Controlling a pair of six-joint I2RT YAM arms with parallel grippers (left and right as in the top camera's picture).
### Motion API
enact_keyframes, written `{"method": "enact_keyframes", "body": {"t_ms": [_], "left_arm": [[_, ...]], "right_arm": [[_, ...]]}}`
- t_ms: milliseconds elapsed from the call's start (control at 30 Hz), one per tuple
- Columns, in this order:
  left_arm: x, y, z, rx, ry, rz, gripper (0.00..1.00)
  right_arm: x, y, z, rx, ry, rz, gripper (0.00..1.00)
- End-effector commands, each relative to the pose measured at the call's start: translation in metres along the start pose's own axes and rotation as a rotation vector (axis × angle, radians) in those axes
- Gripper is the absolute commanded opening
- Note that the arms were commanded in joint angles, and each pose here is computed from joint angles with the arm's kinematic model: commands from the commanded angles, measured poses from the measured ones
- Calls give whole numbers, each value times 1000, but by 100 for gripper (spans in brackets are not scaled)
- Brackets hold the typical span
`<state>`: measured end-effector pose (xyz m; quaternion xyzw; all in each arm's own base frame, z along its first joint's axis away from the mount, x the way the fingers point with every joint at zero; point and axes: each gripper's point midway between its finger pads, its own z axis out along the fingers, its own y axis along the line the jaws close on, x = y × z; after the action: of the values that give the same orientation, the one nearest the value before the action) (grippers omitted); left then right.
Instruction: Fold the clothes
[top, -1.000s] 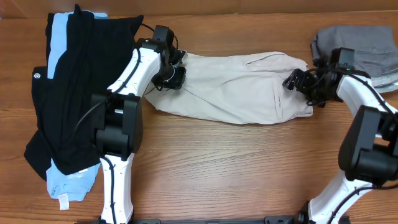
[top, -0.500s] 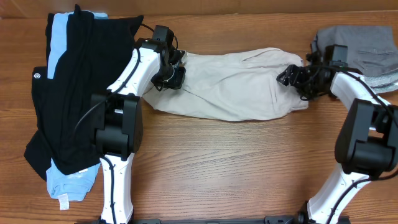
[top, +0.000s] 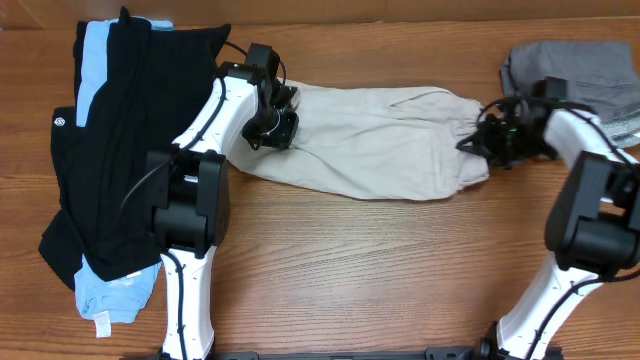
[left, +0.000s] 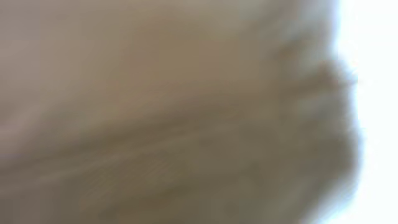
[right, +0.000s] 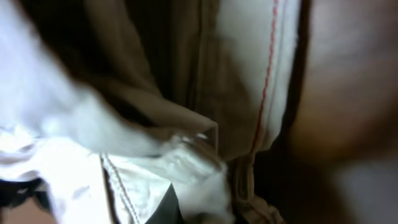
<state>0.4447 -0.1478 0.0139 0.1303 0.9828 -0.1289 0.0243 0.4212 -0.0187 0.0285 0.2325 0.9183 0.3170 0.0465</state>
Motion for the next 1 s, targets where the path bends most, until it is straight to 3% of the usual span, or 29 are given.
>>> {"method": "enact_keyframes", "body": {"t_ms": [0,200,467,733,967], "left_arm": [[10,-4,6,34,50,-20,4],[27,-19,-1,103,123,-43,4],[29,-27,0,125,131,-37,4],[20,-43,5,126,96,15,4],[18,-52,8,127,89,38,4]], "right_arm": [[-13,22,-61,-56,-85,-72,4],[29,36,-118,22,-63,-66,4],[62,76,-144,39,-100,-169,4],[80,129,-92,163,-94,-320,4],[104,196,-50,109,-121,-427,4]]}}
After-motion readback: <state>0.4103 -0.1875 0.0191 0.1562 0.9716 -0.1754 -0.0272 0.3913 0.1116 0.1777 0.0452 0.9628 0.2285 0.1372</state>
